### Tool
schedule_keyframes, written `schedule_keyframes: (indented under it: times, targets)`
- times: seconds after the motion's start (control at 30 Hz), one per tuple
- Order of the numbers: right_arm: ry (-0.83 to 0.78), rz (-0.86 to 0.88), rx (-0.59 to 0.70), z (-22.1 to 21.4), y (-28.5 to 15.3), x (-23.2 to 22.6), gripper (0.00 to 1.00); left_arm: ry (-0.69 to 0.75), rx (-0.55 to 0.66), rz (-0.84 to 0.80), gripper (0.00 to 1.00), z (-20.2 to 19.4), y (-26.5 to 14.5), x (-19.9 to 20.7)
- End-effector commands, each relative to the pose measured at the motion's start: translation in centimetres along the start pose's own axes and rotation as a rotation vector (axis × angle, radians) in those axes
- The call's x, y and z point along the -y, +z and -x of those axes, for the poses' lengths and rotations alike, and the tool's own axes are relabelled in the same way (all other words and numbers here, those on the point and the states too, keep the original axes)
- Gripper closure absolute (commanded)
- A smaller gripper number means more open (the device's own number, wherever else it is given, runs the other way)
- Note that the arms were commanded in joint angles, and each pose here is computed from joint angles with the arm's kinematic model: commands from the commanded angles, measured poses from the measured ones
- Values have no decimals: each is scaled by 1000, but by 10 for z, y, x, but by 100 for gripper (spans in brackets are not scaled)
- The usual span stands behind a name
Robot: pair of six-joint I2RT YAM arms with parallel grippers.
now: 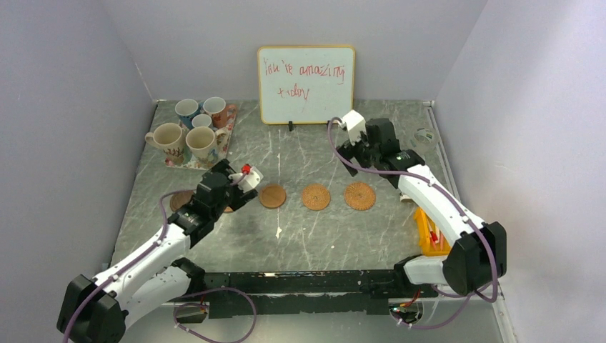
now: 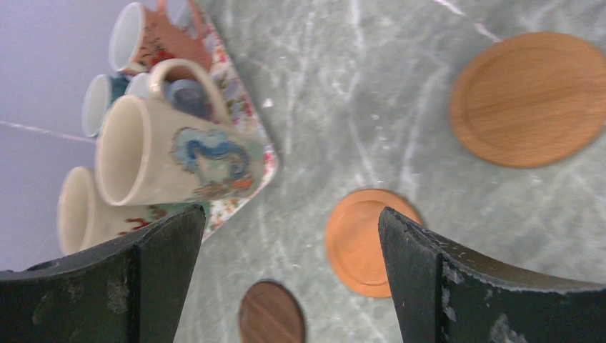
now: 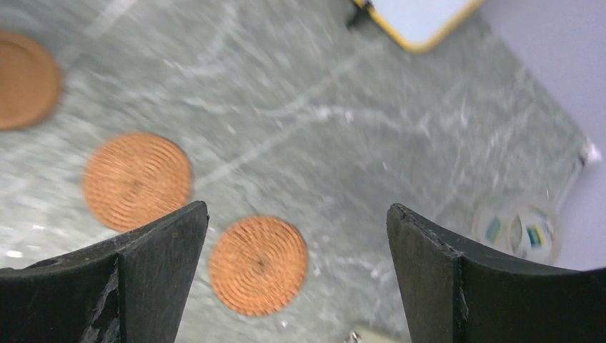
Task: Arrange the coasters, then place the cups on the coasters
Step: Move the coaster to the center of the board.
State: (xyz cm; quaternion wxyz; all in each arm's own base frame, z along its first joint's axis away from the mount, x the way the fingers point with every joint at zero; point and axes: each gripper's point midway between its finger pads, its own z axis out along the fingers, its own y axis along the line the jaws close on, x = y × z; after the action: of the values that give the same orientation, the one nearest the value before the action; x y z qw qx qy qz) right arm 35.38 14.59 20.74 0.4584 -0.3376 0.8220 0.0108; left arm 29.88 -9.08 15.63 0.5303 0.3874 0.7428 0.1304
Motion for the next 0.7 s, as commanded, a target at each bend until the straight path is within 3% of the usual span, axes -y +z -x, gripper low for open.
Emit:
schedule_keyframes:
  times: [0.0, 0.2, 0.37, 0.67]
  targets:
    - [14, 171, 75, 33, -13, -48, 0, -2, -33, 86, 4, -1, -9, -41]
    - [-30, 224, 151, 30, -2, -73, 0, -121, -73, 110, 4, -16, 1, -55]
    - [-62, 246, 189, 22, 1, -85, 0, -231, -31, 84, 4, -15, 9, -48]
    - [-84, 263, 223, 22, 0, -90, 0, -282, 12, 94, 4, -15, 5, -45]
